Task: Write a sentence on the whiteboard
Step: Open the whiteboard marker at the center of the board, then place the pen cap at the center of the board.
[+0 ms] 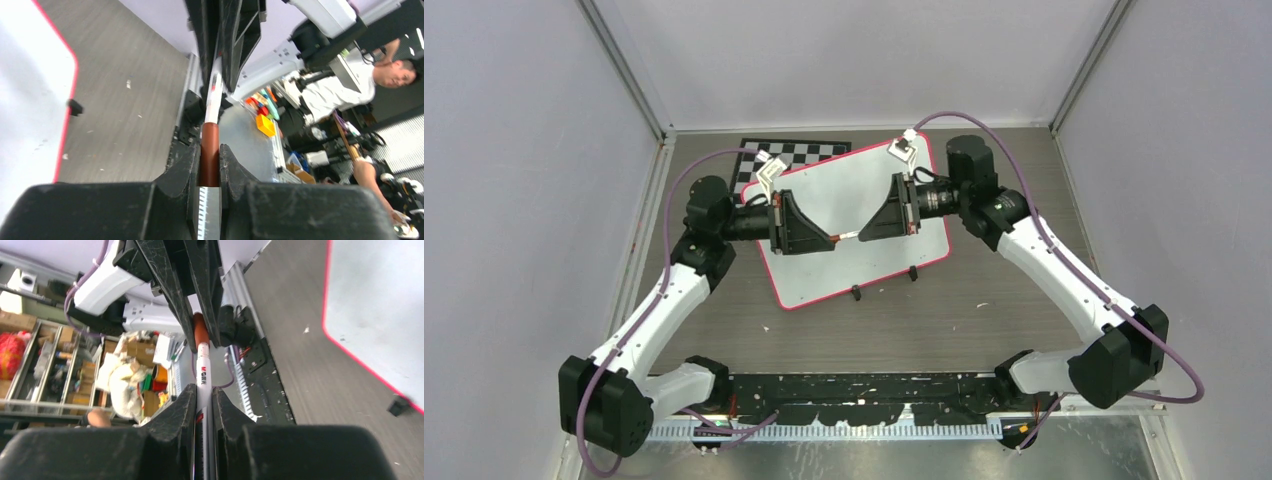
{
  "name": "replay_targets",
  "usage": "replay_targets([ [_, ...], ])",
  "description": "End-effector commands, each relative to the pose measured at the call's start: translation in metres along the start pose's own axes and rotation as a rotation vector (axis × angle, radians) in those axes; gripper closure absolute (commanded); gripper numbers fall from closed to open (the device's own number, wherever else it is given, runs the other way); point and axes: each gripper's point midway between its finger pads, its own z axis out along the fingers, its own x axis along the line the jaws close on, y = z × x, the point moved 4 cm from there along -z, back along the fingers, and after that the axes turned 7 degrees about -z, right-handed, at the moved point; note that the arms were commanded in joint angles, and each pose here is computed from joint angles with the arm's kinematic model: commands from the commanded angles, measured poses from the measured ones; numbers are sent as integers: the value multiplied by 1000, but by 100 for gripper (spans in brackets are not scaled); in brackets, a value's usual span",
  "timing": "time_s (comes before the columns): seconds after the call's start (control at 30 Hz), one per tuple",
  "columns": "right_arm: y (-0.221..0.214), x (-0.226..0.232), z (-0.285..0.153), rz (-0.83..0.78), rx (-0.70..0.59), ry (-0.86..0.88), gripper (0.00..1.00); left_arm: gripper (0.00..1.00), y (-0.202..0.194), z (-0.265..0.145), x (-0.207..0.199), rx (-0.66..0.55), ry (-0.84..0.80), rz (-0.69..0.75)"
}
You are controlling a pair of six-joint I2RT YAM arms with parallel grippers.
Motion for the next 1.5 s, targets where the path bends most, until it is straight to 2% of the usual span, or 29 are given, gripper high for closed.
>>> replay_targets([
  [0.0,21,4,-38,-68,-108,-42,100,100,10,-16,12,-50,61,34],
  [0.17,34,-4,-80,-60,-197,-90,100,100,3,-26,23,-22,122,66],
  [0.27,37,-8,-99,-50,-234,-110,100,100,-12,-24,33,67,190,135],
  [0.33,36,-12,-109,-69,-254,-152,100,100,-35,-20,45,226,291,216],
  [0.43,23,-29,-122,-71,-216,-369,100,100,-81,-15,60,577,421,355],
  [0.5,18,-36,-128,-80,-193,-464,100,100,-102,-10,69,762,481,438],
  [0.63,6,-47,-136,-68,-172,-590,100,100,-124,-4,88,1003,570,542],
  [0.8,1,-54,-151,-82,-155,-741,100,100,-149,15,113,1197,647,635],
  [0.93,1,-56,-160,-108,-159,-826,100,100,-160,27,133,1267,698,660],
  [1.13,1,-57,-162,-113,-163,-845,100,100,-168,36,152,1315,765,664],
  [1.47,3,-57,-158,-111,-164,-807,100,85,-184,41,164,1343,774,652],
])
